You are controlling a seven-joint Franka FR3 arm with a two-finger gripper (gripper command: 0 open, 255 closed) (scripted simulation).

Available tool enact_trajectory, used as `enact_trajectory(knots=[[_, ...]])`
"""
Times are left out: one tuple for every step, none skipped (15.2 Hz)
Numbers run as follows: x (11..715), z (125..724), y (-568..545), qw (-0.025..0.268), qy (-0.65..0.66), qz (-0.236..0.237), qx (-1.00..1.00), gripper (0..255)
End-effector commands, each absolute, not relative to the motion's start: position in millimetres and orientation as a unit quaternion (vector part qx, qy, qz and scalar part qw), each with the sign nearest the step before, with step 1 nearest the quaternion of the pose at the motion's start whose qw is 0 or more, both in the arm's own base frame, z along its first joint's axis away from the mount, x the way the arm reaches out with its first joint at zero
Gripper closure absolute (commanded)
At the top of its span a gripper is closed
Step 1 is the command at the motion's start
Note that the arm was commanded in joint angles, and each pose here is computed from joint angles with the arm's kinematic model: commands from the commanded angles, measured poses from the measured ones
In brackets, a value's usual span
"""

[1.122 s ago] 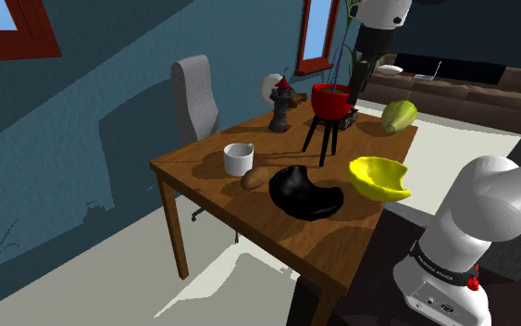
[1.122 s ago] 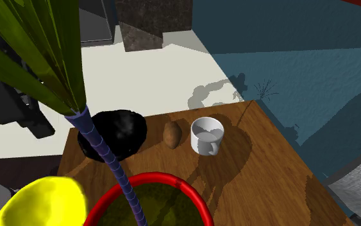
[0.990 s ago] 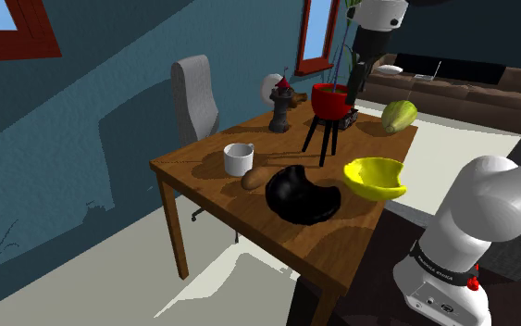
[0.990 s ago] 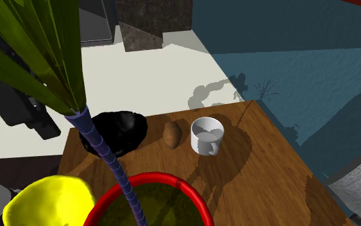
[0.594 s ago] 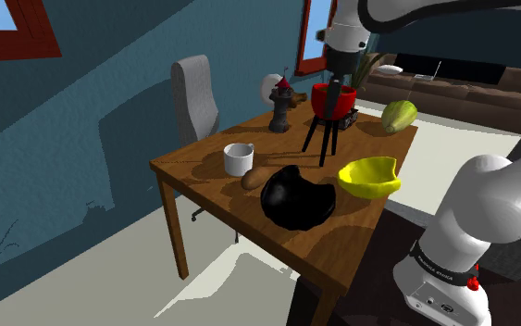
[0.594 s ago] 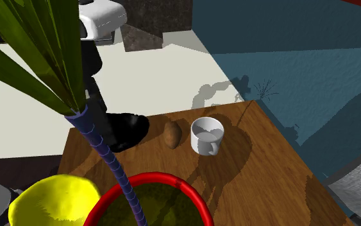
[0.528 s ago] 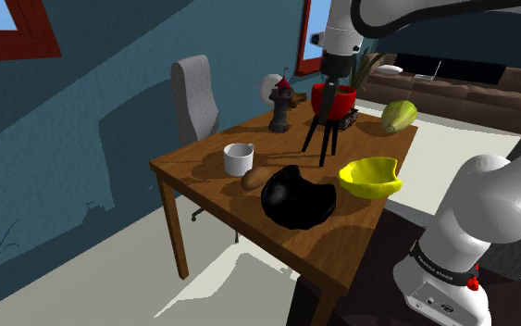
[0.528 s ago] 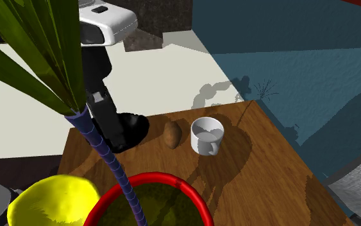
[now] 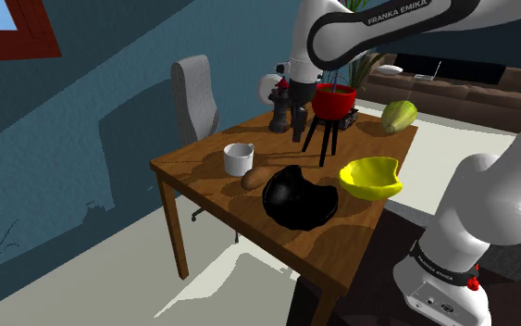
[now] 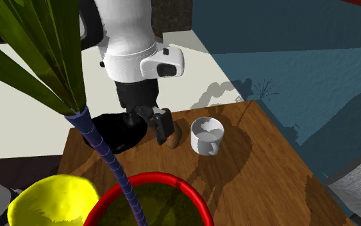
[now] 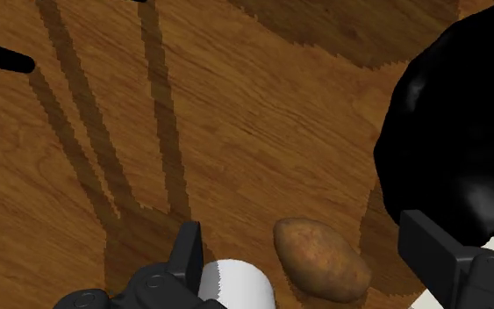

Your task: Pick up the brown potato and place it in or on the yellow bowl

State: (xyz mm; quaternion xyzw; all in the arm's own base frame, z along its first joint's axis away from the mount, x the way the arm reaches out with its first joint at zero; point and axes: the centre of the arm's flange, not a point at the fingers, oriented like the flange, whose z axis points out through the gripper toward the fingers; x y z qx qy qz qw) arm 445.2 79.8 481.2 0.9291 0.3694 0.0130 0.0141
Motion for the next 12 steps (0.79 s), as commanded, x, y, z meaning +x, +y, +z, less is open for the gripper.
enact_trajectory(knots=[[459, 461, 89, 0.007, 0.403, 0.009, 0.915, 0], [466, 451, 96, 0.003, 0.418, 0.007, 0.908, 0], [473, 442, 103, -0.001, 0.434, 0.005, 0.901, 0], [479, 433, 110, -0.005, 0.449, 0.002, 0.893, 0], [485, 424, 117, -0.009, 0.464, 0.000, 0.886, 0], [490, 414, 125, -0.013, 0.480, -0.002, 0.877, 0], [496, 405, 133, -0.016, 0.495, -0.004, 0.869, 0], [501, 396, 141, -0.020, 0.509, -0.006, 0.860, 0], [505, 386, 149, -0.024, 0.524, -0.008, 0.851, 0], [509, 377, 157, -0.028, 0.538, -0.010, 0.842, 0], [509, 372, 157, -0.028, 0.538, -0.010, 0.842, 0], [509, 367, 157, -0.028, 0.538, -0.010, 0.842, 0]])
